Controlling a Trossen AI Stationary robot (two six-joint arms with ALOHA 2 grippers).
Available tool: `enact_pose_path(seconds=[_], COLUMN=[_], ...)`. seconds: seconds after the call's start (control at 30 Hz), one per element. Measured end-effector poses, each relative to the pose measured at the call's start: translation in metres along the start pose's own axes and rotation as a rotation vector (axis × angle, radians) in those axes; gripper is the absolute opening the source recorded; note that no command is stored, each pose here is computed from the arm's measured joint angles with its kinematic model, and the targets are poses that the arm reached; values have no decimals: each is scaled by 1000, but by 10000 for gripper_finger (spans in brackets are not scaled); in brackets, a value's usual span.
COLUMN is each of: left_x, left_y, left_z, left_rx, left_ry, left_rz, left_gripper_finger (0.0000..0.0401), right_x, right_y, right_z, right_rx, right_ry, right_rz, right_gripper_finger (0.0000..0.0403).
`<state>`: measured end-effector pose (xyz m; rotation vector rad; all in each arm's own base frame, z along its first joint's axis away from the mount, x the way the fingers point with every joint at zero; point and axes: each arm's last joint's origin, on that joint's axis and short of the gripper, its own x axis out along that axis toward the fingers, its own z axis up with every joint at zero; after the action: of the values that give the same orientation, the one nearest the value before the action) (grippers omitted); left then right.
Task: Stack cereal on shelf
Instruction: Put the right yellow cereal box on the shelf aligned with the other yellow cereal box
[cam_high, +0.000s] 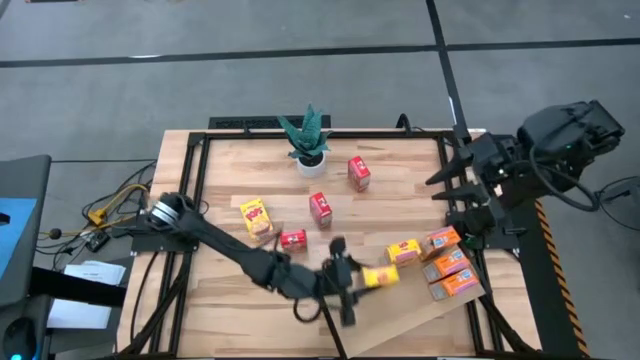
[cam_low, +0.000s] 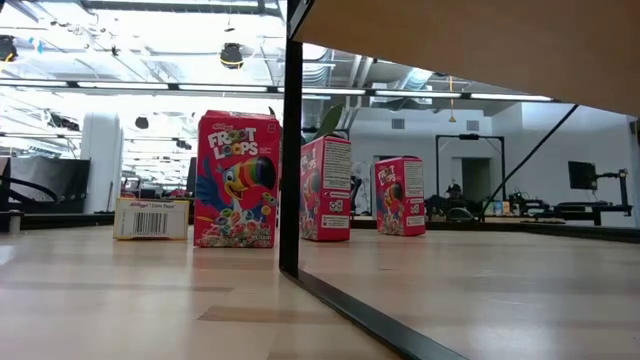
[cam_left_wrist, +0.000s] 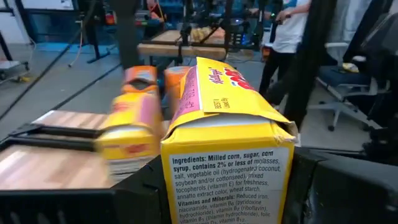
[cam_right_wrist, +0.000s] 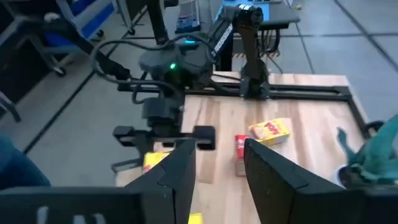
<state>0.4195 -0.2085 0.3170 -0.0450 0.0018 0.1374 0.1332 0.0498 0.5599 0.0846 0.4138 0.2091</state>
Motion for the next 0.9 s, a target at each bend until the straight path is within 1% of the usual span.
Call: enact_pose_path(seconds=[0.07,0.1,0.17,0.27,0.3,0.33,0.43,0.5,0.6,0.67,0.73,0.83,0.9], left_x=[4,3,4,6,8,9,19,28,42,52,62,76,81], left_y=[-16,-24,-39,-61,-66,-71,-80,-79,-70,-58,-47,-32,-24], left_z=[2,3,0,-12,-14,-17,-24,-26,-19,-17,-21,-28,-28], left_rx=[-17,-23,-28,12,21,34,35,21,6,4,-11,-65,-96], left_ry=[-26,-34,-44,-41,-44,-43,-52,-59,-79,-79,-51,-18,-10], left_rz=[4,28,88,201,221,238,242,257,257,225,169,105,113], left_gripper_finger=[165,165,165,165,165,165,165,165,165,165,165,165,165], right_x=[2,3,6,10,10,11,10,10,8,7,6,2,-1], right_y=[4,5,8,15,17,19,26,30,34,37,40,43,45], right_z=[-1,-1,-1,-2,-2,-3,-4,-6,-7,-8,-9,-10,-11], right_rx=[7,11,28,44,42,38,8,-10,-22,-31,-42,-59,-65], right_ry=[11,16,23,41,45,49,61,71,77,82,85,83,83], right_rz=[20,28,41,71,83,96,136,160,186,203,222,253,267], right_gripper_finger=[151,148,144,137,136,134,133,133,136,137,136,133,131])
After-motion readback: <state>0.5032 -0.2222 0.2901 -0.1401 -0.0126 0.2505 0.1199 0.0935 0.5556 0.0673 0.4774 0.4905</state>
